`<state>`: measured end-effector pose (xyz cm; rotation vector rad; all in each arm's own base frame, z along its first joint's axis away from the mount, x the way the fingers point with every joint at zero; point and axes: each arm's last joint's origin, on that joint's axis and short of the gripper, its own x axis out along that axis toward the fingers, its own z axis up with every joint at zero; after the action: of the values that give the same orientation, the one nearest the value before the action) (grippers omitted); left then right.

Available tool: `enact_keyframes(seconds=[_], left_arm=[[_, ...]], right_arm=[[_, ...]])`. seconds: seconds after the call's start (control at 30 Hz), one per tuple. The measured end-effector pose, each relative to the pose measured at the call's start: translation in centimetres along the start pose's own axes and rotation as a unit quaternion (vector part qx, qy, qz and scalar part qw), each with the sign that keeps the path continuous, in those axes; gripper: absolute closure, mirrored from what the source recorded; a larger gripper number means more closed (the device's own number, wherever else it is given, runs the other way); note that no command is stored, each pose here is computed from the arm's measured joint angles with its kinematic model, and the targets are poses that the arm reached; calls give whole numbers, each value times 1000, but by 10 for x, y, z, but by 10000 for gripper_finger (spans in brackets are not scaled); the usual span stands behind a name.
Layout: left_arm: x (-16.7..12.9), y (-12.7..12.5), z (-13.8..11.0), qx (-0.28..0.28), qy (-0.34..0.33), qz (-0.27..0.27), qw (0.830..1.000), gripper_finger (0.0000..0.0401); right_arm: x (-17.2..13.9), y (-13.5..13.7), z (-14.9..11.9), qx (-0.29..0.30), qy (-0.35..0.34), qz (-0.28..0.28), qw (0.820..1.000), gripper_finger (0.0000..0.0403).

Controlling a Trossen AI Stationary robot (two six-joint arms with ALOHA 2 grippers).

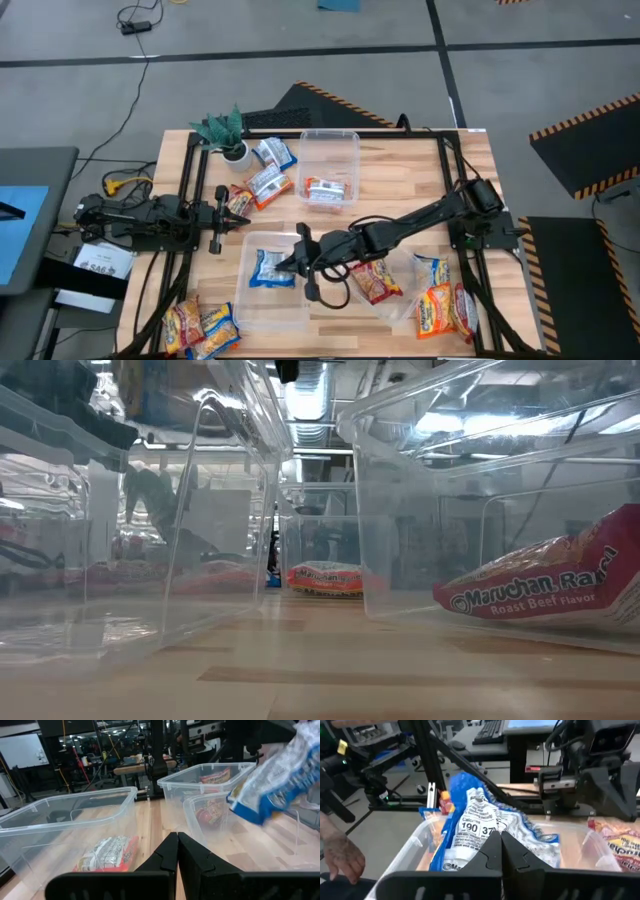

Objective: Sort Maruchan noodles
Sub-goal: Put the blue noodle pack into the bottom left transparent bin

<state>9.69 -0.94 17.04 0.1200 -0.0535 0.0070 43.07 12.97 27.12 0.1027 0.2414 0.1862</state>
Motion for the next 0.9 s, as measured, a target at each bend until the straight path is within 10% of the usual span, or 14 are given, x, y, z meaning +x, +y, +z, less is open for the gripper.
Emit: enact_keyframes(seconds=[0.9], left_arm=[[0, 0, 0, 0, 0, 0, 1000, 401]], right_arm=[[-1, 0, -1, -1, 11, 7, 1000, 392]])
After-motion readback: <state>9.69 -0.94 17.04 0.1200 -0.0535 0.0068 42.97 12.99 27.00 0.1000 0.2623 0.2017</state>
